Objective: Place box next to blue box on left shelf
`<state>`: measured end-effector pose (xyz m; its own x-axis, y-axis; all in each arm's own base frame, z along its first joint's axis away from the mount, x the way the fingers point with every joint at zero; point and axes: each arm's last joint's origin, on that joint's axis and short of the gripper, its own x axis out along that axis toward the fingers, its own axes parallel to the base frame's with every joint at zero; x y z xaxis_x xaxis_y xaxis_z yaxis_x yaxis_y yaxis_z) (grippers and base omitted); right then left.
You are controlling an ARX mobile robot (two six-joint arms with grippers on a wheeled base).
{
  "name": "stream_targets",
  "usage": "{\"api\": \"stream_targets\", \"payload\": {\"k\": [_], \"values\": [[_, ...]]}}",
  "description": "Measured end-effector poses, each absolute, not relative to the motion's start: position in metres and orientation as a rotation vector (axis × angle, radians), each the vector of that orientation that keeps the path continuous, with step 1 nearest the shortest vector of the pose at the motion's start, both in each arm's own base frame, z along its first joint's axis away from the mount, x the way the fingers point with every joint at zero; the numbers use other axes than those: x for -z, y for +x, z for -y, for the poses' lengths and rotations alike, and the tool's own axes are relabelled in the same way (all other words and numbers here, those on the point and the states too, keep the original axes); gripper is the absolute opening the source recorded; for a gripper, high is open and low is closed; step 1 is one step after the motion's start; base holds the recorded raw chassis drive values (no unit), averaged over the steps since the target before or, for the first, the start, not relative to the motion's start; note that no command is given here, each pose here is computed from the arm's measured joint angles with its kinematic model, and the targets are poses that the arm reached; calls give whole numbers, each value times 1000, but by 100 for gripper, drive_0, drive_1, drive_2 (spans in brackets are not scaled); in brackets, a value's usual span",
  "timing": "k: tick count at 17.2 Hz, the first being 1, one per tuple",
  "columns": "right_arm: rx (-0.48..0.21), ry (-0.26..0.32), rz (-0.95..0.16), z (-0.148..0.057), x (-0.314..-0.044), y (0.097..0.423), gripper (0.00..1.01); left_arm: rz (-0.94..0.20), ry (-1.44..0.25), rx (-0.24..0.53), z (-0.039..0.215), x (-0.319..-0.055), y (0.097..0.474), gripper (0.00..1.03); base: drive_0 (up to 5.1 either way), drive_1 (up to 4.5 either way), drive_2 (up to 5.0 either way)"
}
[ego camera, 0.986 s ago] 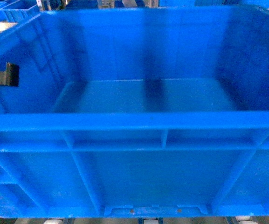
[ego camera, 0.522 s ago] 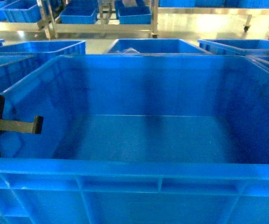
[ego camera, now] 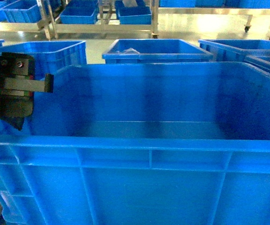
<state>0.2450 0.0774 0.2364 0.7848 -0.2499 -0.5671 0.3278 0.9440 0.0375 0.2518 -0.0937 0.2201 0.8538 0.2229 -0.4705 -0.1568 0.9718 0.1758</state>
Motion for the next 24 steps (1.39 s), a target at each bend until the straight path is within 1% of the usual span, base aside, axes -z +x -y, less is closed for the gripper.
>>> {"api": "stream_targets", "payload": {"k": [1,2,3,4,5,7,11,12,13,14,15,16,17,19,20,23,24], "values": [[314,144,-579,-77,-238,245,61,-501,129,-200,94,-221,252,72,0,0,0],[322,167,-526,-75,-244,246,68,-486,122,-198,94,-222,253,78,0,0,0],[330,203,-438,-74,-255,246,79,-433,99,-193,95,-228,255,90,0,0,0],[341,235,-359,-71,-265,245,90,-372,87,-203,95,-235,255,100,0,0,0],[342,246,-332,-70,-269,243,100,-317,86,-245,94,-242,255,98,0,0,0],[343,239,-339,-70,-268,243,97,-310,100,-261,93,-243,254,98,0,0,0],[344,235,-346,-70,-266,244,98,-319,111,-262,92,-241,253,98,0,0,0],[241,268,-237,-66,-263,246,92,-245,77,-221,90,-239,255,94,0,0,0],[109,221,-134,-56,-251,235,80,-140,21,-105,82,-233,249,83,0,0,0],[40,139,-78,-48,-238,222,69,-84,5,-49,67,-218,233,71,0,0,0],[20,82,-23,-40,-230,213,57,-30,-11,-23,58,-214,223,60,0,0,0],[2,50,4,-35,-227,204,44,1,-18,-11,49,-212,213,47,0,0,0],[-4,31,9,-30,-220,194,32,7,-19,-4,42,-208,203,35,0,0,0],[8,16,-11,-21,-205,180,9,-17,-14,-3,30,-194,187,11,0,0,0],[3,8,-13,-18,-199,173,1,-18,-16,-4,26,-190,180,2,0,0,0],[2,6,-8,-11,-189,157,2,-12,-14,-4,15,-183,162,2,0,0,0],[-13,4,-15,-5,-185,152,2,-15,-14,-2,13,-180,157,2,0,0,0]]}}
